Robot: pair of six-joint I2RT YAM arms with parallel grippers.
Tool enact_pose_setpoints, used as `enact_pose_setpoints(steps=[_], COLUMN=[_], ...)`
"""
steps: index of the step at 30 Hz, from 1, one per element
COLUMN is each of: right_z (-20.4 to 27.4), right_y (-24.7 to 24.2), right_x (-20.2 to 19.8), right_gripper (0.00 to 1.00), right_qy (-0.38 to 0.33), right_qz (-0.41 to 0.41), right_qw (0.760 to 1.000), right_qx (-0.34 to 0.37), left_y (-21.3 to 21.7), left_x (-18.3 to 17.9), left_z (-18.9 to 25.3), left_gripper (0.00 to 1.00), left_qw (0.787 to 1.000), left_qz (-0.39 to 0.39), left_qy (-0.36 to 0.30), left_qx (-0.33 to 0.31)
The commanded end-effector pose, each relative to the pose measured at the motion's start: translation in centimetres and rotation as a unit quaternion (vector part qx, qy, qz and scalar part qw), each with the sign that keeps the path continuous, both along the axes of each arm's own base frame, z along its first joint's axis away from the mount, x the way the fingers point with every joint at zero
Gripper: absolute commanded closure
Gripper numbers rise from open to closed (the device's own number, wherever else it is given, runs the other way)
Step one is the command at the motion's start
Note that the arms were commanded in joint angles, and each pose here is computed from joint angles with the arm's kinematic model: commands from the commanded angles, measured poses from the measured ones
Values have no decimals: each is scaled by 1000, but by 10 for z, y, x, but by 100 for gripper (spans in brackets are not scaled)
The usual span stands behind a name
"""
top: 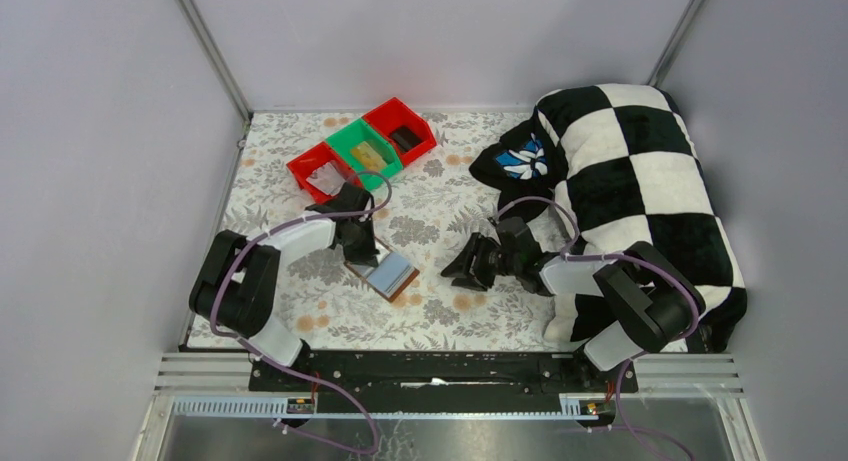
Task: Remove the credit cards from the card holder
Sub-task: Remove the credit card from the card holder.
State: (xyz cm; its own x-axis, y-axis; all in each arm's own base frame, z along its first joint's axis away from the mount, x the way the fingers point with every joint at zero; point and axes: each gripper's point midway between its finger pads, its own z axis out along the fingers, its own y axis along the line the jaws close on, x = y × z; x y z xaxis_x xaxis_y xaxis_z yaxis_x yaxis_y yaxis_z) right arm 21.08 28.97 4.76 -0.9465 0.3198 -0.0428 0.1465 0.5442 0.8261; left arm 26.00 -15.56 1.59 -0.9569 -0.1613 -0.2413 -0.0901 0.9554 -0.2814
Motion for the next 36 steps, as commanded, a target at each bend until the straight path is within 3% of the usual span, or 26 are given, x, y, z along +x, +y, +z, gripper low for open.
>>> enact_pose_setpoints(steps=[1, 9, 16, 21, 27, 36], right_z=[-6, -30, -32, -19, -13, -6], right_y=[-2, -10, -7, 5, 13, 30], right_x=[-8, -22, -25, -29, -41, -50], right_gripper=[47, 51, 59, 58, 53, 51], right_qy=[4, 33, 44, 33, 26, 13], right_qz=[-6, -20, -17, 14, 51, 99], right_qw=[1000, 999, 999, 998, 997, 994], right_qx=[4, 9, 27, 50, 49, 52], left_y=[-12, -78, -98, -94, -81, -70], left_x=[-19, -52, -59, -44, -20, -25], left_z=[-21, -17, -6, 14, 47, 1], left_gripper=[91, 91, 91, 88, 77, 78], left_qw=[999, 983, 973, 980, 989, 995], left_qz=[3, -2, 17, 2, -24, -27], left_qy=[33, 71, 78, 31, -29, 17], left_qx=[-21, -172, -218, -195, -141, -97])
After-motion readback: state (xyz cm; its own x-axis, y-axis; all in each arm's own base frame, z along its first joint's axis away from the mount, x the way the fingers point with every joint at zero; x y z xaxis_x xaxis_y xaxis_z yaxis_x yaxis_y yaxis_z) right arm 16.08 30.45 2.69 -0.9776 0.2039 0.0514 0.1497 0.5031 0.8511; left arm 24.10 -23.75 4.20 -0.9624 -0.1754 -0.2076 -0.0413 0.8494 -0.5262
